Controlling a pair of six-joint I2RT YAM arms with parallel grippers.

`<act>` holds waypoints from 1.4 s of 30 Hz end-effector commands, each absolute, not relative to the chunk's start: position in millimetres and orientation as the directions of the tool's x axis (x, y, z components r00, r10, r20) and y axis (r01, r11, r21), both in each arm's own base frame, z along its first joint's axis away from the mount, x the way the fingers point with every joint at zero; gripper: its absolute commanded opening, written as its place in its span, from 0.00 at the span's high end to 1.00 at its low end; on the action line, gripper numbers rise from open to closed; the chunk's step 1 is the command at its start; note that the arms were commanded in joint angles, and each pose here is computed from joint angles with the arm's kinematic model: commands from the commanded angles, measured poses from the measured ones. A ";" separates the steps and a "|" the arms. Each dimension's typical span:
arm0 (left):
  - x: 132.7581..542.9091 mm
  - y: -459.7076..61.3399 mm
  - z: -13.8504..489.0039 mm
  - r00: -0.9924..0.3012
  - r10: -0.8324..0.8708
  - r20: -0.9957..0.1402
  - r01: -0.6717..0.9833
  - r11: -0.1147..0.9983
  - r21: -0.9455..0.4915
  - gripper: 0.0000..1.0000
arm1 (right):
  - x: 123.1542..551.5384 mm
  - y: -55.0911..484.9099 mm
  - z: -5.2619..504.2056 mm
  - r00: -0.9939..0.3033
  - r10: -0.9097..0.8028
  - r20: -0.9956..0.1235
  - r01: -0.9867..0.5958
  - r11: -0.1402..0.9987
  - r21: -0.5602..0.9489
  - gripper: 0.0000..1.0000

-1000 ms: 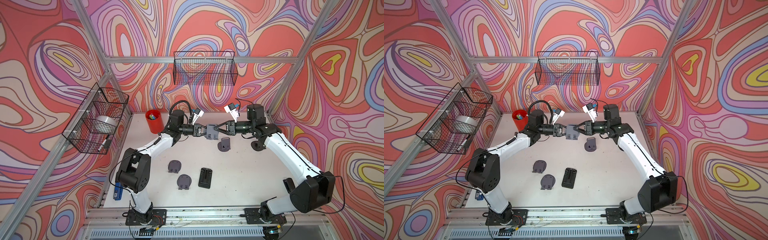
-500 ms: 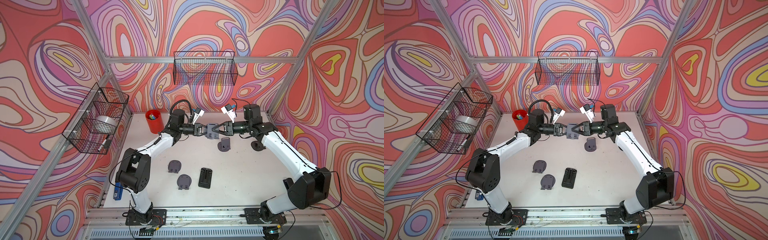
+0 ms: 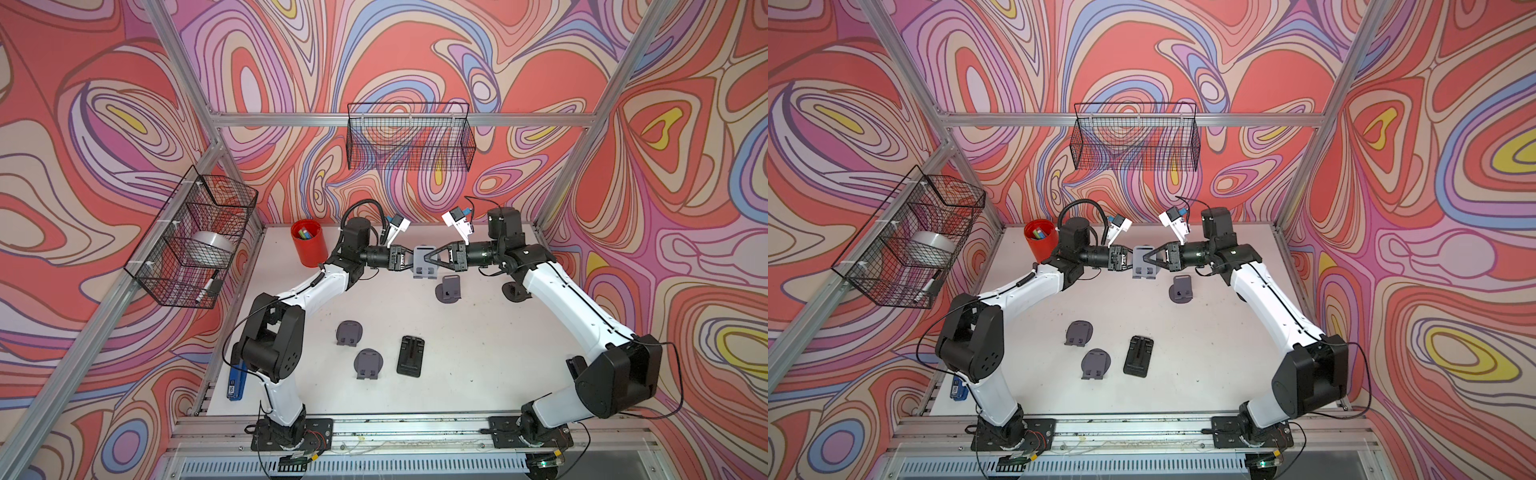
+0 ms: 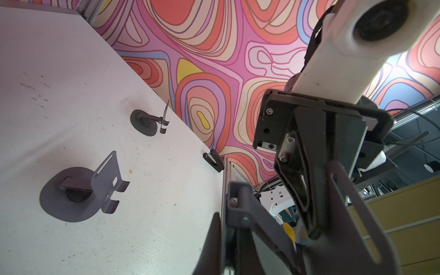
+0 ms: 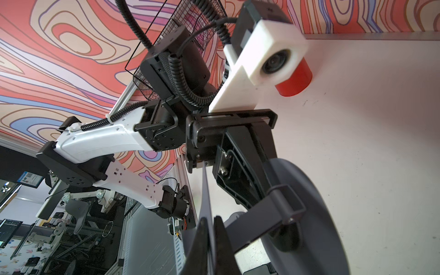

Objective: Open the phone stand

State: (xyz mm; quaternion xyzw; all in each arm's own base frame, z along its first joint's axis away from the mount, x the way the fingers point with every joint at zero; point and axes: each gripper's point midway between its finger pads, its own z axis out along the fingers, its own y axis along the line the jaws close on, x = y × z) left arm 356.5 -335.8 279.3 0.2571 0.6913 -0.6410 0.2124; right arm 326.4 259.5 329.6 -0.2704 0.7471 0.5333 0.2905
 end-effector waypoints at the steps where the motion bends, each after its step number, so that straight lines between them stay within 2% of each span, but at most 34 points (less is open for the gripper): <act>1: 382.1 -333.5 258.2 -0.856 0.019 -0.517 0.514 0.150 -0.845 1.00 | 303.5 266.1 352.9 -0.583 -0.112 -0.804 -0.805 0.208 0.555 1.00; 8: 385.0 -330.0 251.1 -0.888 0.017 -0.460 0.457 0.144 -0.877 1.00 | 292.6 263.9 361.0 -0.507 -0.127 -0.853 -0.854 0.211 0.476 1.00; 16: 383.7 -327.5 259.7 -0.902 0.024 -0.432 0.431 0.132 -0.893 1.00 | 293.8 262.7 336.1 -0.418 -0.223 -0.881 -0.878 0.349 0.328 1.00; 23: 383.1 -323.8 260.0 -0.911 0.037 -0.411 0.411 0.151 -0.899 1.00 | 296.3 263.7 321.2 -0.328 -0.292 -0.898 -0.892 0.410 0.192 1.00; 31: 382.0 -323.2 262.5 -0.914 0.044 -0.404 0.406 0.148 -0.902 1.00 | 296.0 262.0 318.8 -0.243 -0.343 -0.907 -0.905 0.418 0.084 1.00; 42: 381.4 -323.1 264.2 -0.914 0.045 -0.402 0.404 0.148 -0.903 1.00 | 294.4 263.7 320.5 -0.229 -0.362 -0.903 -0.909 0.411 0.066 1.00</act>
